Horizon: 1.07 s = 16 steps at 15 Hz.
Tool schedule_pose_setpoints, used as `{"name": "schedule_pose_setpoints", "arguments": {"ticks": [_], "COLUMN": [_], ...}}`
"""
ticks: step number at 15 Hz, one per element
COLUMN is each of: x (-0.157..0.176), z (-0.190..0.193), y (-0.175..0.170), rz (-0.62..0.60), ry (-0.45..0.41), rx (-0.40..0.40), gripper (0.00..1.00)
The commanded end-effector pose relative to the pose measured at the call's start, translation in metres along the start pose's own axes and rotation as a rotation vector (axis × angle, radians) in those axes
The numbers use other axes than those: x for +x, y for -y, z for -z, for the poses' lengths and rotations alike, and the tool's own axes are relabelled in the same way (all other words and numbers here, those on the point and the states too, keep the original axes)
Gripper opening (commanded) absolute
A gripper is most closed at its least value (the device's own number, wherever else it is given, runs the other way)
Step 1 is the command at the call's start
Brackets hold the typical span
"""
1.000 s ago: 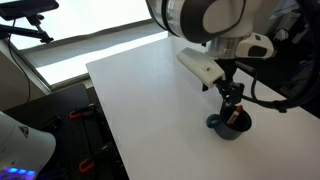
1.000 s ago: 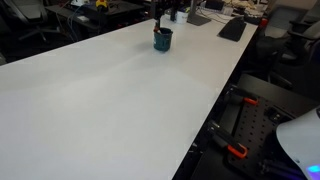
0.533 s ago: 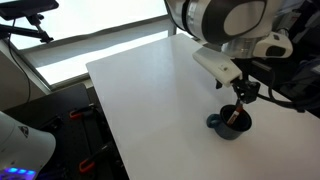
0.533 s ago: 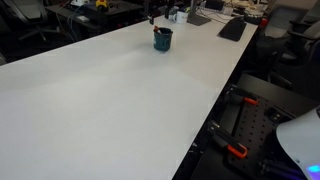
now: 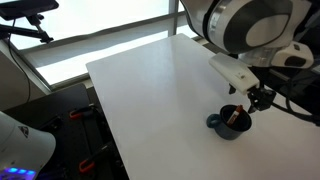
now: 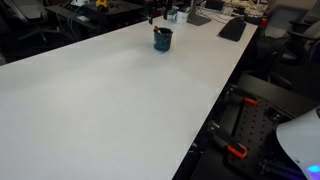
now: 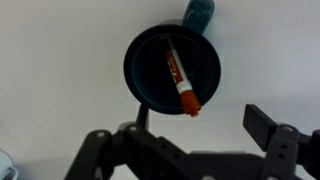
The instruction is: Take the marker out of the mug and place it on the table to the left of the mug
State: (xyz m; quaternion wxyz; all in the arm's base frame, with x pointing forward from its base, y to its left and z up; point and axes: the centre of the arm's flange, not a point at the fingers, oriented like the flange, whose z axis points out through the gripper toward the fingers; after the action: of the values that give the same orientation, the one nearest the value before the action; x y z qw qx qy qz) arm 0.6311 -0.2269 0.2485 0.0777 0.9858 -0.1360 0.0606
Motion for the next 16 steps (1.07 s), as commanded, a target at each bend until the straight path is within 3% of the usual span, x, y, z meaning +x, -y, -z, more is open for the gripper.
{"name": "schedule_pose_setpoints", "arguments": {"ticks": [1, 2, 5, 6, 7, 14, 16], "x": [0.021, 0.022, 0.023, 0.023, 0.024, 0.017, 0.015], "z": [-0.017, -0.021, -0.029, -0.031, -0.033, -0.033, -0.028], "y": [-0.011, -0.013, -0.017, -0.019, -0.02, -0.025, -0.026], "rz": [-0.049, -0.057, -0.075, -0.082, -0.086, -0.088, -0.08], "ry": [0.06, 0.074, 0.105, 0.116, 0.122, 0.152, 0.149], "rx": [0.014, 0.019, 0.025, 0.028, 0.029, 0.049, 0.057], "gripper": [0.9, 0.9, 0.78, 0.6, 0.58, 0.02, 0.0]}}
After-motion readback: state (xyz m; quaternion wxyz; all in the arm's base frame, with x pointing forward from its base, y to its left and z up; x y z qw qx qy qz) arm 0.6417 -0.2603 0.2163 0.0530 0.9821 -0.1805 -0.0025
